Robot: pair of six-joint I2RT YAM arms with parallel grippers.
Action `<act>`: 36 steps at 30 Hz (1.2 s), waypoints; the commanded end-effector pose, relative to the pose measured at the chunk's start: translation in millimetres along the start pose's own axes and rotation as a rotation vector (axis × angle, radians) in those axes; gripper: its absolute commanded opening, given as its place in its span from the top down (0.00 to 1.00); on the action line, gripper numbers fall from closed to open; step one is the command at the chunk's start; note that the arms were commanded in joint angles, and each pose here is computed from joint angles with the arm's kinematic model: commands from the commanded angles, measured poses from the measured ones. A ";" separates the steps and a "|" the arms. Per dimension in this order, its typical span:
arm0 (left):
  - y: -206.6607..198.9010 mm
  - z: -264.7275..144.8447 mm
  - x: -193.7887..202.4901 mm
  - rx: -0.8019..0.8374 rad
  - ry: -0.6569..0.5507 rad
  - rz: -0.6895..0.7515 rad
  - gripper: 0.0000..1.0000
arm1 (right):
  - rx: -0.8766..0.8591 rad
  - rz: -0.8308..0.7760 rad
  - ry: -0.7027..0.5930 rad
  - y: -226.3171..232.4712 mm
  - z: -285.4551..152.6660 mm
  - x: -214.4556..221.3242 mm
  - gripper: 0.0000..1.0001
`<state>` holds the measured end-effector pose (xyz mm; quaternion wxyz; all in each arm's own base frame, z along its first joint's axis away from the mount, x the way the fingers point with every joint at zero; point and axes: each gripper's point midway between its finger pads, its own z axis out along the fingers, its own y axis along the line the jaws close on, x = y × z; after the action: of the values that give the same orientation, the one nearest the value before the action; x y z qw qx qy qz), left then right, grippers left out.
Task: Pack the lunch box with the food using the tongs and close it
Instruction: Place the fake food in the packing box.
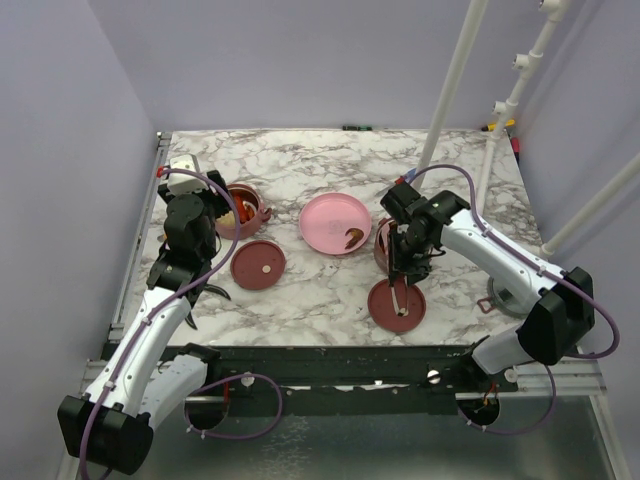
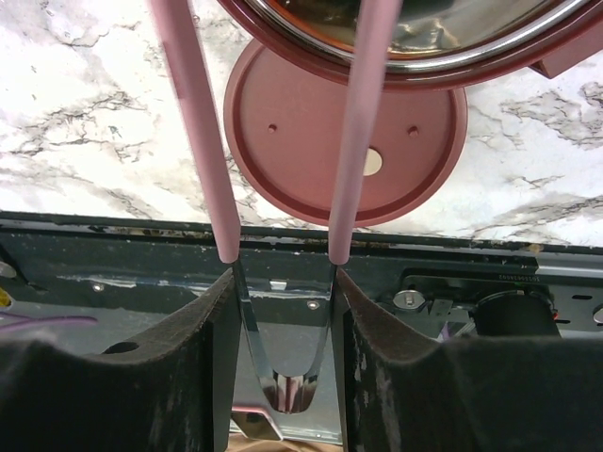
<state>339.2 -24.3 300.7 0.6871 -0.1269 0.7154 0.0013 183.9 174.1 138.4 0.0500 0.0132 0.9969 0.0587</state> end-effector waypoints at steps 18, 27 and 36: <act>-1.7 -0.8 -1.4 0.013 -0.011 0.002 0.30 | -0.147 -0.107 -0.073 54.7 -25.2 -20.5 0.66; -5.5 -3.4 -5.3 0.037 -0.020 -0.015 0.30 | -0.163 -0.109 -0.011 86.6 4.8 -23.8 0.66; -6.9 -5.5 -9.1 0.047 -0.028 -0.022 0.30 | -0.078 -0.124 0.042 87.7 36.5 -34.4 0.66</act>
<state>338.4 -27.6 302.7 0.6890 -0.1209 0.7145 -0.0076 213.4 257.8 121.7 0.0298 -0.0478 0.9933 0.1011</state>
